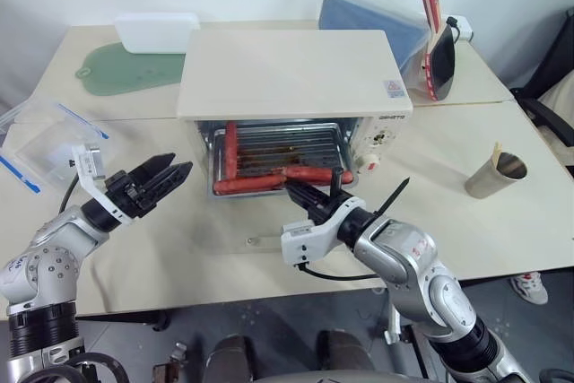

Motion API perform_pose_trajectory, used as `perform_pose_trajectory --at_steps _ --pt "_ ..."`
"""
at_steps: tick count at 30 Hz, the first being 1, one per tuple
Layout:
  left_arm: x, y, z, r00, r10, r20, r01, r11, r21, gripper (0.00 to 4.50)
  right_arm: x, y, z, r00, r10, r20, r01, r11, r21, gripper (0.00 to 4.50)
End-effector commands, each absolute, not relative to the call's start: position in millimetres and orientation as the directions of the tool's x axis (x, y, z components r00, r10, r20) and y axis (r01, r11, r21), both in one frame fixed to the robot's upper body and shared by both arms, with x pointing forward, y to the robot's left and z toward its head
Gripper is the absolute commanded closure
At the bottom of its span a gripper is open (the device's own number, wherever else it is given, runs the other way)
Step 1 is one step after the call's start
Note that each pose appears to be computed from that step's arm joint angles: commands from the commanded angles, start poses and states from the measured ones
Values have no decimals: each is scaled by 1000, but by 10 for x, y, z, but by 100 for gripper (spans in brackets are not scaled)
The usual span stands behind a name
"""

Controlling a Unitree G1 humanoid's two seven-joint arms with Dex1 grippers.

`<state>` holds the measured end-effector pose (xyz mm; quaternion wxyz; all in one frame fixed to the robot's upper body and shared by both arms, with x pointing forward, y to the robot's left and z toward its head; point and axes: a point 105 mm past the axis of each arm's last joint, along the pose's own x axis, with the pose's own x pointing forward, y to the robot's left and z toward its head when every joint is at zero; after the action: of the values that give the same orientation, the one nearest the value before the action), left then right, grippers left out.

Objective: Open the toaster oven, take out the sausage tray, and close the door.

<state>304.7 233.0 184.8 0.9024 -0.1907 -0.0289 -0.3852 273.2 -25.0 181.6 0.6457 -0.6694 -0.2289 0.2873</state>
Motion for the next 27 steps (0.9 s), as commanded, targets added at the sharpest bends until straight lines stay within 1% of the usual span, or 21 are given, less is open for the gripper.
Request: perform_pose_trajectory --at_steps 1,5,6,8,11,16,20,21,27 --pt "3034 2281 1962 671 -704 234 740 617 -266 0 2656 -291 1977 720 693 -26 1 -38 -999 448" --pt "3064 2224 1997 654 -713 253 756 610 -237 0 2678 -286 1984 720 694 -24 2 -36 -999 448" --pt "3058 2205 2005 643 -722 255 766 599 -233 19 2680 -283 1988 719 694 -22 3 -35 -999 449" --pt "2963 2133 2018 581 -774 251 812 529 -246 55 2695 -284 1989 720 694 -21 4 -35 -999 450" --pt "2908 2118 2003 553 -801 228 828 500 -253 147 2713 -285 1988 719 695 -22 5 -36 -999 450" --pt "2994 2127 2065 575 -779 249 817 532 -220 309 2740 -280 1990 719 694 -20 4 -33 -999 450" --pt "3035 2079 2098 566 -782 261 824 527 -208 435 2755 -281 1984 720 694 -22 3 -35 -999 450" --pt "3068 2052 2106 565 -783 261 825 528 -202 444 2760 -282 1980 720 693 -24 1 -36 -999 450" --pt "3202 1977 2160 562 -780 274 827 534 -176 444 2766 -279 1972 719 694 -26 1 -38 -999 450"
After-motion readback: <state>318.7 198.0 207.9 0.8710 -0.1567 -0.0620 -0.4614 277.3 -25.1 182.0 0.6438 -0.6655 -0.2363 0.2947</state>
